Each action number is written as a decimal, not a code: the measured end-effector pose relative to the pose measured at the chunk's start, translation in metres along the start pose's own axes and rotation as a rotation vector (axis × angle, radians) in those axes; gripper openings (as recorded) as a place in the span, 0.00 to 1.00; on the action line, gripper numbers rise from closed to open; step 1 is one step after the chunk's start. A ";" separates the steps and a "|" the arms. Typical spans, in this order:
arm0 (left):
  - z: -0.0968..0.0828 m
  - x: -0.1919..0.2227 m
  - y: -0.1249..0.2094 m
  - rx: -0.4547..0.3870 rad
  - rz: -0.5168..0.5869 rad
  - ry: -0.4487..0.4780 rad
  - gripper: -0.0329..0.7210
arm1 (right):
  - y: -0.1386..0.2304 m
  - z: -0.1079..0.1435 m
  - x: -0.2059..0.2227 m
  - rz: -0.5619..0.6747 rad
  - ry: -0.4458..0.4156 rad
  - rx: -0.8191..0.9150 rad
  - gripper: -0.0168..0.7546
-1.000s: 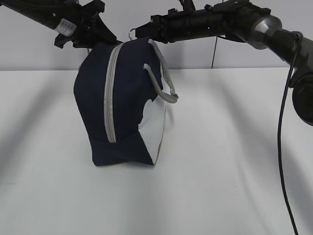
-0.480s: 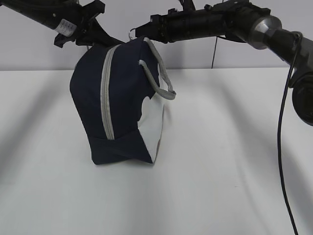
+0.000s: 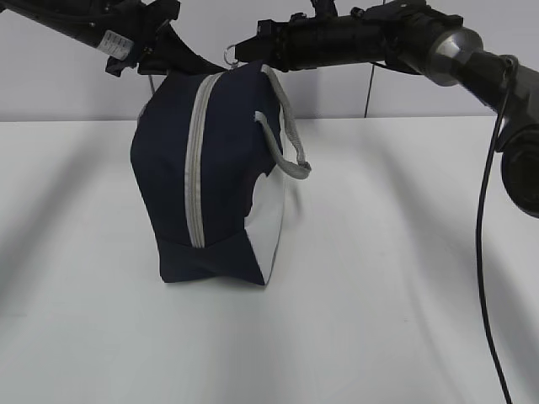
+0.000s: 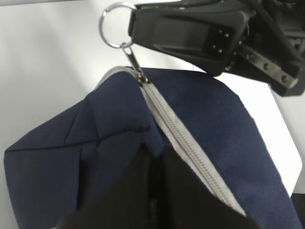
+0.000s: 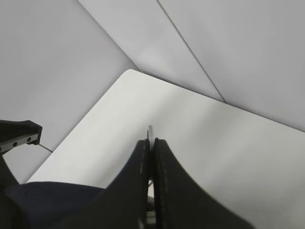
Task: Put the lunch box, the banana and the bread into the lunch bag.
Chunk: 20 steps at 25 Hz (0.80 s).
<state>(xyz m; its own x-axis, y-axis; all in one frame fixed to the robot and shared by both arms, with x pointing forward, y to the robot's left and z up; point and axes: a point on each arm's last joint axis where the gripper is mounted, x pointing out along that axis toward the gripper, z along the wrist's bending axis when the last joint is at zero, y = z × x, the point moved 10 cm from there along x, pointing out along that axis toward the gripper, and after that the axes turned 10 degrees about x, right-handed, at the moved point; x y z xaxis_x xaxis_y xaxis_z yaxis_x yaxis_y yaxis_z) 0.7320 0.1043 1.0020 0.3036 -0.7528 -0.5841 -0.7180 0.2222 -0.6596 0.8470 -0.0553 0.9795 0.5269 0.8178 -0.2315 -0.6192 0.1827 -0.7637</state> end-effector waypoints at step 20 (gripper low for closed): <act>-0.017 -0.014 -0.002 0.130 0.013 0.020 0.06 | 0.014 -0.034 0.007 -0.020 0.047 0.113 0.00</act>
<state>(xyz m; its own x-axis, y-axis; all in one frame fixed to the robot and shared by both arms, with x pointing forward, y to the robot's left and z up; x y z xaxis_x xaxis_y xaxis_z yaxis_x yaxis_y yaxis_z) 0.7189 0.1037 1.0193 0.2808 -0.7613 -0.5845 -0.6342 0.3100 -0.7084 0.8617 -0.0661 0.9468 0.5652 0.7872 -0.2468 -0.6684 0.2616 -0.6963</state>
